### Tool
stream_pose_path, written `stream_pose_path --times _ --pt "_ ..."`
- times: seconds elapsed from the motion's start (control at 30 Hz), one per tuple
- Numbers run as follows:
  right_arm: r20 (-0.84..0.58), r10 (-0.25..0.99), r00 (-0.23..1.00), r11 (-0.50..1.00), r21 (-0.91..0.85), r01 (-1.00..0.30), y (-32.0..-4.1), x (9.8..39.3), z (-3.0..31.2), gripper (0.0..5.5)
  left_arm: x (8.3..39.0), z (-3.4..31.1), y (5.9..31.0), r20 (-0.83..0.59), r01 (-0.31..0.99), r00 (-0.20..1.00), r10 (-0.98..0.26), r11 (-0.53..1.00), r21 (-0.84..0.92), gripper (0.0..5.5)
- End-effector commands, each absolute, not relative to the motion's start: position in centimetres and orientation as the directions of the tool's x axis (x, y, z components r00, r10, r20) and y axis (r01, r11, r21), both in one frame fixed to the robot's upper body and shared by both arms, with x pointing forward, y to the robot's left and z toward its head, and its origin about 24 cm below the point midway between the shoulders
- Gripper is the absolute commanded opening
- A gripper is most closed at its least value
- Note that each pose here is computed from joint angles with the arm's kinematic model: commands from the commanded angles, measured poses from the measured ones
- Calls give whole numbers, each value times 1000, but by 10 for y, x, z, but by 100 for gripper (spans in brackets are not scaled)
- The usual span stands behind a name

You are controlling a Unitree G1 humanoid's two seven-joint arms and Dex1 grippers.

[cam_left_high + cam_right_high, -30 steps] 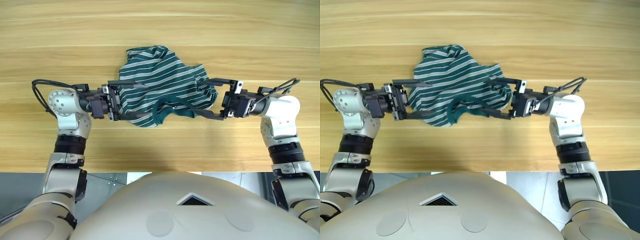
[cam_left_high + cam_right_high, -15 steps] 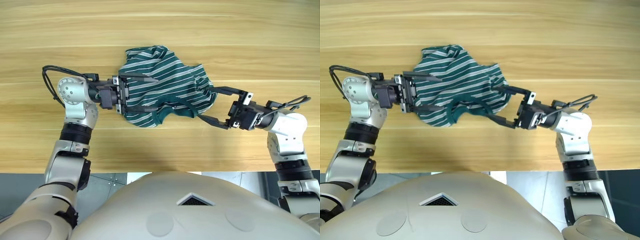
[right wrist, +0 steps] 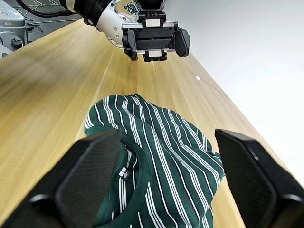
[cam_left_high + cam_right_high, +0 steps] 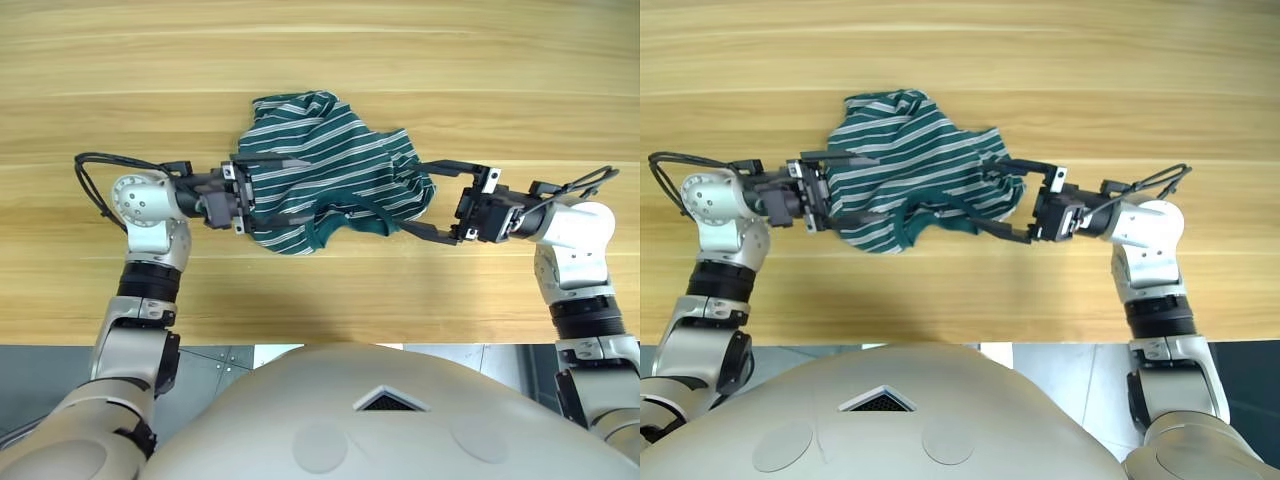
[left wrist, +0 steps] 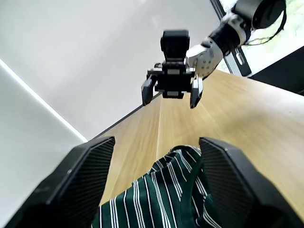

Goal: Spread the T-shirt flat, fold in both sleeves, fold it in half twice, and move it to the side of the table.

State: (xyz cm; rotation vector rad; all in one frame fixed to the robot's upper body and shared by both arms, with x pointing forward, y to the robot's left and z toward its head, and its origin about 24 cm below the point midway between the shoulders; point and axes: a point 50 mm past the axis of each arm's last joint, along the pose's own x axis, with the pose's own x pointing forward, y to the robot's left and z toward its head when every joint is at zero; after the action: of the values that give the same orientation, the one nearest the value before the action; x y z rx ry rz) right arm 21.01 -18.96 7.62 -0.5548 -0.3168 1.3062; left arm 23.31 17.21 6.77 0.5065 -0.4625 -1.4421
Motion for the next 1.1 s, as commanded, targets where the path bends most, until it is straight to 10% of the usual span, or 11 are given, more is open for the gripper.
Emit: stream_pose_path --times 0.03,0.5,0.83,1.1 --pt "-110 964 241 135 -579 -804 -190 213 81 366 240 74 174 -55 763 121 -991 58 644 330" --pt "-670 708 223 -155 -456 -877 -213 218 24 366 215 36 184 -442 779 81 -893 -220 587 330" --pt "-742 603 292 -158 -470 -868 -228 230 21 366 198 46 174 -255 910 -94 -962 -187 371 330" --pt "-743 600 299 -169 -482 -860 -226 232 20 366 219 1 188 -637 890 16 -770 -280 360 330"
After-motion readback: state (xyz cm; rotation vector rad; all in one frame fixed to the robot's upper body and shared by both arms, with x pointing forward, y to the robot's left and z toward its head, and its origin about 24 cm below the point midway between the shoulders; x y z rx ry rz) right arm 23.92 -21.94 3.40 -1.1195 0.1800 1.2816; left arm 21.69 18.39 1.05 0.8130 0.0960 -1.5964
